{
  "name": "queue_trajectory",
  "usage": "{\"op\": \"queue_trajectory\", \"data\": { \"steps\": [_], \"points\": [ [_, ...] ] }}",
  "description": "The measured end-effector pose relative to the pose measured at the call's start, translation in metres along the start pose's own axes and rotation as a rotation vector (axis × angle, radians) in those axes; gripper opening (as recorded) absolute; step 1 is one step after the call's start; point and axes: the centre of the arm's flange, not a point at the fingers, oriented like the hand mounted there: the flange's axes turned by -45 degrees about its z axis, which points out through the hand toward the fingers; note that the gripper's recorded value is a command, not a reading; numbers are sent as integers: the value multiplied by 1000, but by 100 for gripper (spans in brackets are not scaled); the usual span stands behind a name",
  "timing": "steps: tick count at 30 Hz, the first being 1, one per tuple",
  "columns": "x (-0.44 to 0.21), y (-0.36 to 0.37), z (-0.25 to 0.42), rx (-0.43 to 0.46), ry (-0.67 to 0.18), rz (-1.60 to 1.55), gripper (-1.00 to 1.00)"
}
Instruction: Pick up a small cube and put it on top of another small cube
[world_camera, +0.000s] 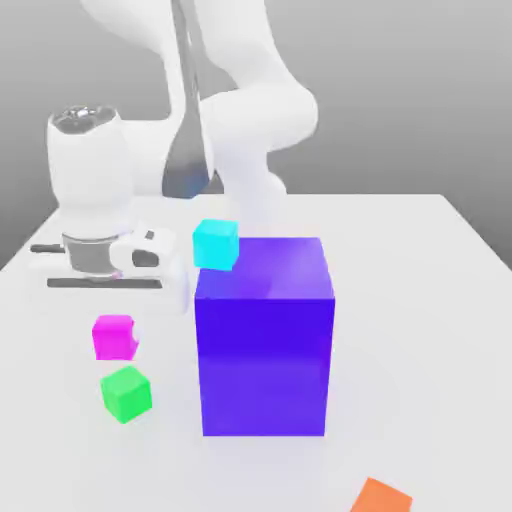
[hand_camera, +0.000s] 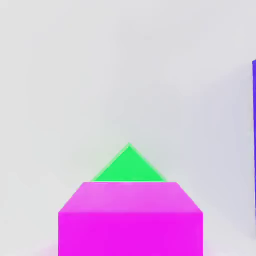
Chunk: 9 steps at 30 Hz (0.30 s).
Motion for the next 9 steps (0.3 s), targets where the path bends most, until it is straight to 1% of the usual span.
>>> {"op": "queue_trajectory", "data": {
  "steps": [9],
  "points": [
    [0, 0, 2, -2, 2, -9, 100]
  ]
}}
